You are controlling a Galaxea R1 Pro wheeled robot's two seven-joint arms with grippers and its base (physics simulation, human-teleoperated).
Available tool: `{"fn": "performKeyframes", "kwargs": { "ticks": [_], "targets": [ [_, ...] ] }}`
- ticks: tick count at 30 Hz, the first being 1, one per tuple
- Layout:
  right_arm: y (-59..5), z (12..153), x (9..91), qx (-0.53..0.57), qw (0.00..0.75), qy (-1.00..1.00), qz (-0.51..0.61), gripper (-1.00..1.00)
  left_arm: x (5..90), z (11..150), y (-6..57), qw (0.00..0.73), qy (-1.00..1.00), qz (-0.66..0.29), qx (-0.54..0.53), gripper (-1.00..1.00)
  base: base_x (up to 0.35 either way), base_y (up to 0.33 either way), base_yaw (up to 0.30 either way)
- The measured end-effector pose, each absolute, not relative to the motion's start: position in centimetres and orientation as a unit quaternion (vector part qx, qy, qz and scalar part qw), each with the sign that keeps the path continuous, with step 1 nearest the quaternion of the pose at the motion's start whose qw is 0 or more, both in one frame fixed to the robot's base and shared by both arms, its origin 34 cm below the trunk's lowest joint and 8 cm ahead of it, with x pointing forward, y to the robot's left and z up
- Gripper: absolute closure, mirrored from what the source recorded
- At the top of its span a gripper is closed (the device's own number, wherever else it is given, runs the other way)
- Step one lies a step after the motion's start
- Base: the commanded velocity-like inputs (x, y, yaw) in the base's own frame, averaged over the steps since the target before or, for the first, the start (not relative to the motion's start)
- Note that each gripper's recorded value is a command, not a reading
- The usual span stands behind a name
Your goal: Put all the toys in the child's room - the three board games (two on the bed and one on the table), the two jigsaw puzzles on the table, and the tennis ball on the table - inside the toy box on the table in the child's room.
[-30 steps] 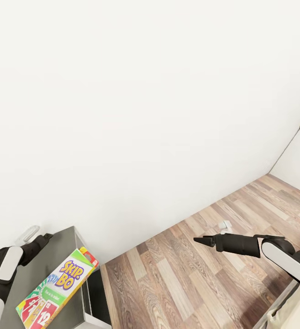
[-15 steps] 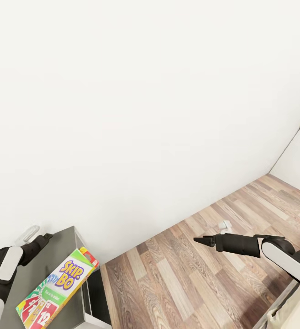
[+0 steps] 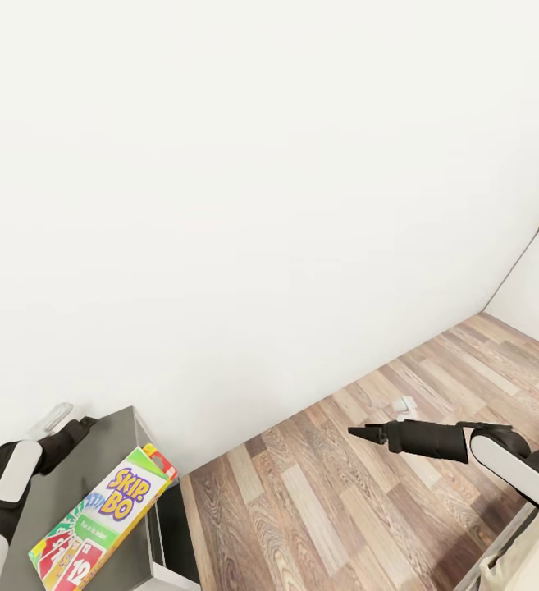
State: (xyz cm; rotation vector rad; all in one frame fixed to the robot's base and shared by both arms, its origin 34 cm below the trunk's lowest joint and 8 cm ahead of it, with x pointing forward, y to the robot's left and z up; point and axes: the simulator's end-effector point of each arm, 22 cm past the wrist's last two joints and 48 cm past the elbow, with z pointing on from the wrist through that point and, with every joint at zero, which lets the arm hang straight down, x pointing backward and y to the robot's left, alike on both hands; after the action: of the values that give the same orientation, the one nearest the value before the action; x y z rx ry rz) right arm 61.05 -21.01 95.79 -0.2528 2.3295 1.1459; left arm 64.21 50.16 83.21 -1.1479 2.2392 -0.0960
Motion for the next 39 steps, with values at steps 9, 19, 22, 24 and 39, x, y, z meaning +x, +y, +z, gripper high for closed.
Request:
{"fn": "performKeyframes", "kwargs": {
  "ticks": [9,19,22,24,39],
  "targets": [
    [-20.2,96.2,61.1,-0.097,0.263,0.856,0.434,-1.0,63.3,82.6,48.3,0.299,0.853,-0.051,-0.424,-1.0,0.0,0.0,0.0],
    [-19.9,96.3,61.1,-0.098,0.264,0.854,0.438,-1.0,63.7,83.4,47.9,0.309,0.853,-0.057,-0.417,-1.0,0.0,0.0,0.0],
    [-19.7,96.4,61.1,-0.098,0.265,0.853,0.439,-1.0,63.7,83.4,47.8,0.309,0.853,-0.059,-0.418,-1.0,0.0,0.0,0.0],
    [-19.6,96.4,61.1,-0.098,0.265,0.852,0.44,-1.0,63.7,83.4,47.8,0.309,0.852,-0.06,-0.418,-1.0,0.0,0.0,0.0],
    [-19.3,96.5,61.1,-0.098,0.267,0.851,0.443,-1.0,63.9,83.6,47.4,0.311,0.847,-0.074,-0.424,-1.0,0.0,0.0,0.0]
  ]
}}
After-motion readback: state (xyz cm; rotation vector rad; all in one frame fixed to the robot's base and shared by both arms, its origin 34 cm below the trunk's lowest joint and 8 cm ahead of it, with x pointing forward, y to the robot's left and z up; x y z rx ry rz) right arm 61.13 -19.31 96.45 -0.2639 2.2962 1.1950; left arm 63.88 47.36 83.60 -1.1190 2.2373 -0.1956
